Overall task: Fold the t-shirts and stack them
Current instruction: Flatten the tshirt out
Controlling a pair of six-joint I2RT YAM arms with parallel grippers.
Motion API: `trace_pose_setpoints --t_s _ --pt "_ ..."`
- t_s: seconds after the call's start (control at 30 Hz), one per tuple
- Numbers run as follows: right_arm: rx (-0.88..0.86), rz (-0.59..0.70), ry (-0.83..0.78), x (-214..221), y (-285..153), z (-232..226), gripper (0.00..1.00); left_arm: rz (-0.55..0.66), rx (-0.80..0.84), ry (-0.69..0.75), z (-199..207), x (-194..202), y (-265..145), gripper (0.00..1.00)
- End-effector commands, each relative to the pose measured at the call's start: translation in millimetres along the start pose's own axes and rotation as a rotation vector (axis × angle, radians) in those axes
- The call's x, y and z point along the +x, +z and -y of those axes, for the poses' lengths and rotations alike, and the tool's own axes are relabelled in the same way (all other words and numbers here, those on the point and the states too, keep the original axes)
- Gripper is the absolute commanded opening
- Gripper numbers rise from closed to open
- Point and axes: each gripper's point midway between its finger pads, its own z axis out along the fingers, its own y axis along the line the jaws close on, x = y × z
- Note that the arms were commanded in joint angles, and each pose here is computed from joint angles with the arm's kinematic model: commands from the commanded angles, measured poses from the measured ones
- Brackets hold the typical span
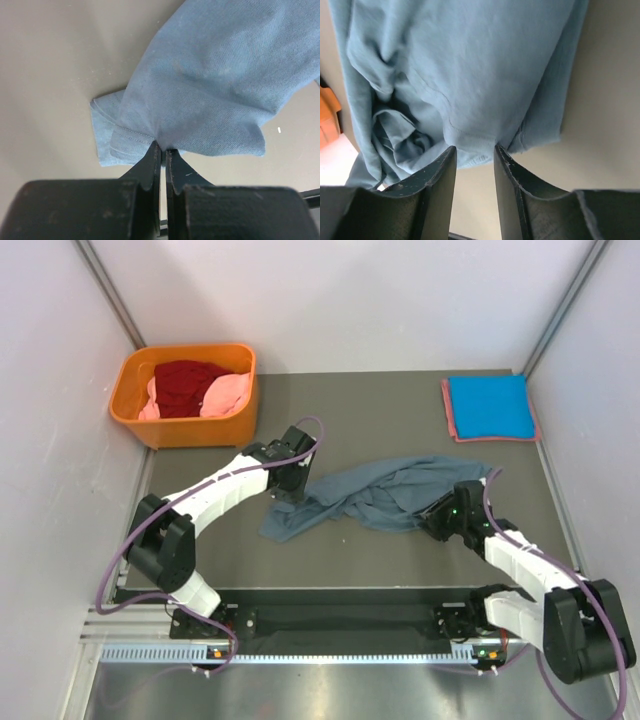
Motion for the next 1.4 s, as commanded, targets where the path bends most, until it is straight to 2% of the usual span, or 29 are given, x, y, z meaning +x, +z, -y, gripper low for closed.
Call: trace_pose_setpoints --t_s 0.0,0.63,0.9,1.1,1.37 --pt "-0.052 0.028 0.042 0 -2 -18 0.36 0.055 0.013 0.000 0 -10 -7 0.00" --pt "0.027 0.089 0.045 2 3 5 0.42 0.056 0.016 -0.002 0 -9 -8 0.00" --pt "0.054 0.077 0.037 6 5 10 0.44 0.053 0.015 0.000 0 -8 -7 0.00" --pt "0.036 0.111 0.029 1 5 7 0.31 0.051 0.006 0.002 -1 -9 -6 0.00" --pt "0.034 0.149 -0.021 -8 0 3 0.08 0.053 0.001 0.005 -3 -7 -6 0.00"
